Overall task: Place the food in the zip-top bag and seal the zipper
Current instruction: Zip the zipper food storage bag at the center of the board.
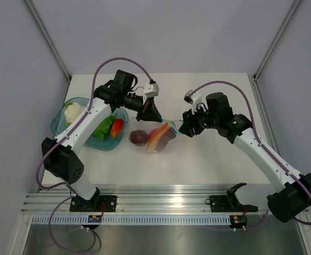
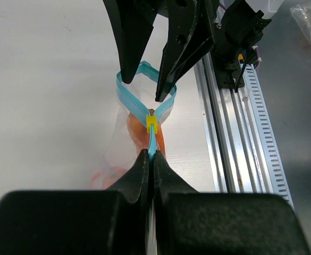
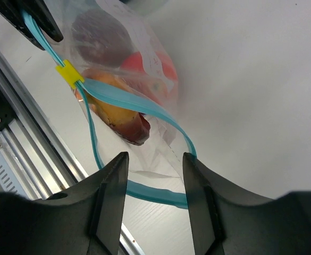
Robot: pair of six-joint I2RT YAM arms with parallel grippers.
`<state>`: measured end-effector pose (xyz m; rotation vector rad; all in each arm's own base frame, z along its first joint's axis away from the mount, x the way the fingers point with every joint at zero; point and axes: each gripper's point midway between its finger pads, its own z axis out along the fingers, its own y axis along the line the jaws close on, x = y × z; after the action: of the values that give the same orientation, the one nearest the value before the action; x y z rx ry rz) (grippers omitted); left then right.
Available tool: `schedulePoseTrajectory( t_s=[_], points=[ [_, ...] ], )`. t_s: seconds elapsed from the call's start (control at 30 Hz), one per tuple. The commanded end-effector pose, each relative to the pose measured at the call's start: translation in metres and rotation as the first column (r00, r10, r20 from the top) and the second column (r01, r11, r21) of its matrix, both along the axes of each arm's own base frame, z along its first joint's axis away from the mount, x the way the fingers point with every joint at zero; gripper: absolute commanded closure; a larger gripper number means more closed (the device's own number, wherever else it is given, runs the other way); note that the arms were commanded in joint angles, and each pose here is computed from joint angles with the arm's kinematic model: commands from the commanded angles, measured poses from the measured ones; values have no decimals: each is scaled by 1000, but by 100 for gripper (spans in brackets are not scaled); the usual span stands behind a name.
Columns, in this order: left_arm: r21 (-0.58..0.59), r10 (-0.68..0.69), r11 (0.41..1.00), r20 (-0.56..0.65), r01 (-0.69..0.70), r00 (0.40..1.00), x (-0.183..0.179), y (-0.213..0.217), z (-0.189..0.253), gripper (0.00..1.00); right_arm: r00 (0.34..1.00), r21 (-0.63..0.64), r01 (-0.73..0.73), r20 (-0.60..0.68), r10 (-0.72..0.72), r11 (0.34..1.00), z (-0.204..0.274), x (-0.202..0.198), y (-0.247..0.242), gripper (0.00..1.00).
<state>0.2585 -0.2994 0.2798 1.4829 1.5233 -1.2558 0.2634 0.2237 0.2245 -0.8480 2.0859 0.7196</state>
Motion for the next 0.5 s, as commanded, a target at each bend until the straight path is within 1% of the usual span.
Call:
schedulePoseTrajectory(
  t_s=[0.0, 0.1, 0.23, 0.37, 0.47],
  points=[
    [-78, -42, 996, 88, 49, 995, -8, -3, 29, 100, 997, 40, 34, 67, -37, 999, 23, 3, -5, 47],
    [-77, -40, 996, 89, 47, 995, -8, -3, 29, 100, 994, 60, 43, 94, -49, 997, 36, 4, -6, 46],
    [-75, -40, 996, 86, 47, 995, -9, -2, 29, 100, 987, 54, 86, 134, -92, 995, 45, 12, -12, 44],
    [-74, -39, 996, 87, 46, 995, -9, -2, 29, 100, 984, 8, 137, 113, -137, 991, 28, 21, -23, 43],
    [-72, -39, 996, 86, 45, 996, -10, -1, 29, 100, 983, -1, 154, 99, -153, 988, 22, 25, -27, 43]
  ],
)
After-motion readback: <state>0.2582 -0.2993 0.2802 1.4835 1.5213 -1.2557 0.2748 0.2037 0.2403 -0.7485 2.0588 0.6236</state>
